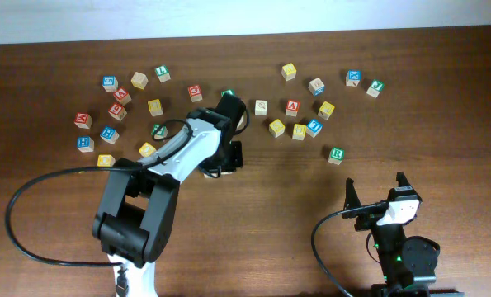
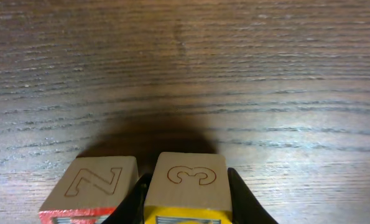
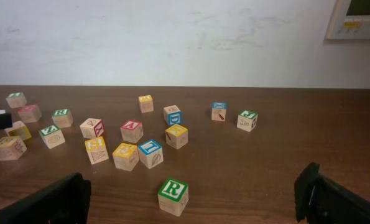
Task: Spell out ICRA
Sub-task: 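Carry the yellow C block and set it right of the I block, then open the left gripper and raise it away toward the upper left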
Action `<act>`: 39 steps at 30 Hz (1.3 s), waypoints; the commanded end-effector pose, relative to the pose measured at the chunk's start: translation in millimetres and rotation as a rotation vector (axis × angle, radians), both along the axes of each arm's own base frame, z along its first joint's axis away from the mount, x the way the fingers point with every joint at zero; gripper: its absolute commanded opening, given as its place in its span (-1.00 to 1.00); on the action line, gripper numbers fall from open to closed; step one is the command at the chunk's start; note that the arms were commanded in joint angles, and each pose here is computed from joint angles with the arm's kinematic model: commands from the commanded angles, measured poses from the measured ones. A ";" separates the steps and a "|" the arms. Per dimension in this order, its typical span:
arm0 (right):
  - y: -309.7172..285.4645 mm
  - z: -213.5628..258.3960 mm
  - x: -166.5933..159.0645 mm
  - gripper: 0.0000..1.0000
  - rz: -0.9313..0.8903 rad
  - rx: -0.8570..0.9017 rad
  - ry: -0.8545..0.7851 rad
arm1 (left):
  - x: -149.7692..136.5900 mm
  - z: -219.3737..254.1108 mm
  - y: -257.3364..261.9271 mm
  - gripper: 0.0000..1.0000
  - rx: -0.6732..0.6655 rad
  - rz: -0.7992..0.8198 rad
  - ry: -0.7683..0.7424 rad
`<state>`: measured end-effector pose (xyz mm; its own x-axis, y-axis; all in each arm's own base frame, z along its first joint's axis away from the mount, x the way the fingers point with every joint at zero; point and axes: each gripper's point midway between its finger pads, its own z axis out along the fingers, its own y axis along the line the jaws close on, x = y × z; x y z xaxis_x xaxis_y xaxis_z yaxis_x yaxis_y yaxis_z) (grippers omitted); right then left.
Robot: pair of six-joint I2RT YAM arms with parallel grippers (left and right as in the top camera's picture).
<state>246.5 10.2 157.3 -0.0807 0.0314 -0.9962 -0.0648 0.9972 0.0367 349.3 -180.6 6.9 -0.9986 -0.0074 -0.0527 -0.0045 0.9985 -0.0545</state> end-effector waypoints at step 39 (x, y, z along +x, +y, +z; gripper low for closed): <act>-0.7 -3.0 0.0 0.96 -0.002 0.005 0.007 | 58.5 145.4 70.9 0.98 -0.116 0.251 -0.028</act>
<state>246.5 10.2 157.1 -0.0814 0.0310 -0.9962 -0.0648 0.9972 0.0364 409.1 -119.7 146.2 -0.9691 -0.2353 -0.0735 -0.2207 0.9609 -0.1673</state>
